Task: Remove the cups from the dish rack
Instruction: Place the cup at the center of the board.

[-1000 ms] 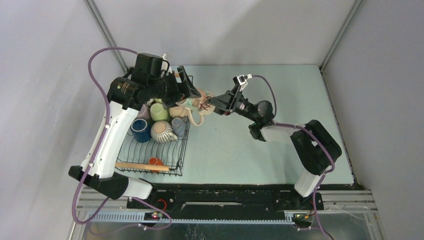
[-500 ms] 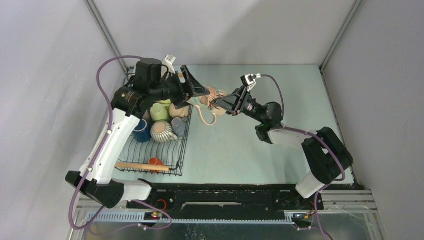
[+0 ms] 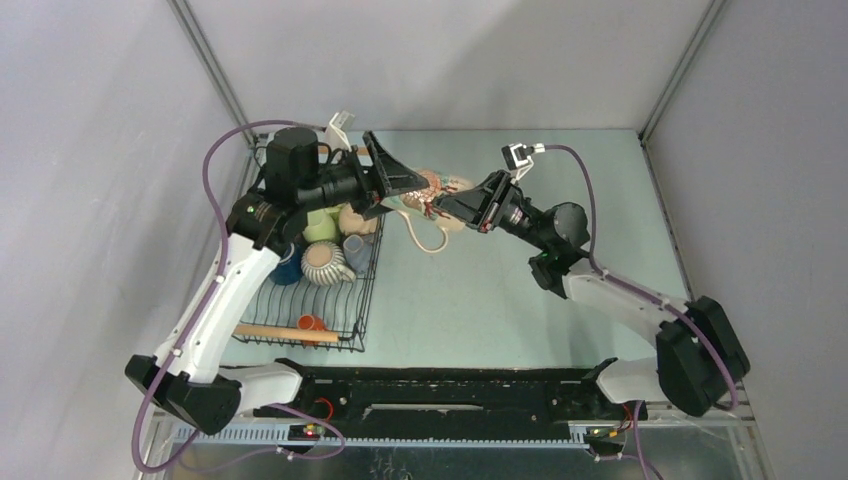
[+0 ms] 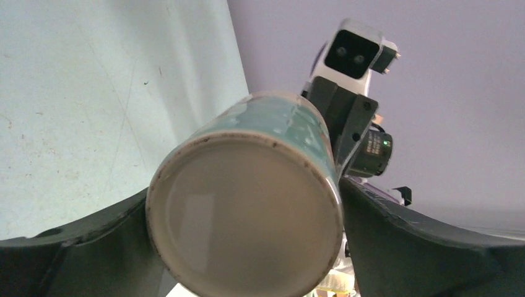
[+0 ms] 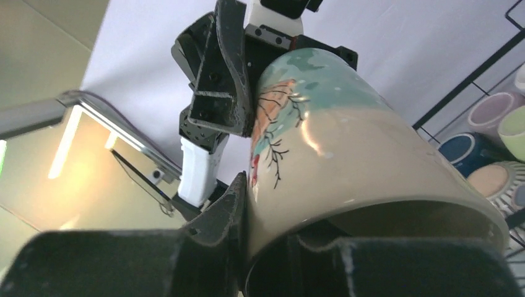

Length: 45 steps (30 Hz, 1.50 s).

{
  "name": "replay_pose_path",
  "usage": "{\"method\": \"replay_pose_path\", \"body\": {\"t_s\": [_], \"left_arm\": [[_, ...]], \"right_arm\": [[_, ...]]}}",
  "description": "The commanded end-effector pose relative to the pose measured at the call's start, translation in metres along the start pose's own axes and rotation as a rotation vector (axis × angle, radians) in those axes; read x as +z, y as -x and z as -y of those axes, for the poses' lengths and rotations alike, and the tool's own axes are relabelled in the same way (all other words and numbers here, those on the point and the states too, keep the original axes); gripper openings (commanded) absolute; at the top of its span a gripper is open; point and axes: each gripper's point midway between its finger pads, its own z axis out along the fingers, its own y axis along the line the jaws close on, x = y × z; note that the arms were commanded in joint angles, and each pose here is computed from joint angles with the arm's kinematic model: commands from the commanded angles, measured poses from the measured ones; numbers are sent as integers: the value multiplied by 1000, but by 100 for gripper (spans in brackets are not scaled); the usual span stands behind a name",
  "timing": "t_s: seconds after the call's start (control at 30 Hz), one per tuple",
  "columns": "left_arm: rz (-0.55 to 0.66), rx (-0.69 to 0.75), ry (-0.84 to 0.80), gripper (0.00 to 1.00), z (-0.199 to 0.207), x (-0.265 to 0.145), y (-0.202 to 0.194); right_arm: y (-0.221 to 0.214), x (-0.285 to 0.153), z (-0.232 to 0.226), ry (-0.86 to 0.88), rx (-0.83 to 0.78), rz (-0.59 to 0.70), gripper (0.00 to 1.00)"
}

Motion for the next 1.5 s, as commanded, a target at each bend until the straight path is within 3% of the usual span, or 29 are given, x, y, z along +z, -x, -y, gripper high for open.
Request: {"method": "replay_pose_path", "body": {"t_s": [0.0,0.4,0.63,0.83,1.1,1.47], "left_arm": [[77,129,-53,100,8,-8,7],[83,154,-152,100,9,-30,2],[103,210,-158,100,5,-40,7],[139,309,14,100,-34,-44,5],[169,502,324,100,-92,-50,-6],[188,679,527,100,-144,-50,-16]], "right_arm": [[-3,-2,-29,-4,-135,0,0],[0,-14,-54,-85,-240,76,0],[7,-27,-49,-230,-311,102,0],[28,-54,-23,-572,-404,67,0],[79,-106,37,-1052,-397,24,0],[158,-161,112,-1564,-415,-18,0]]}}
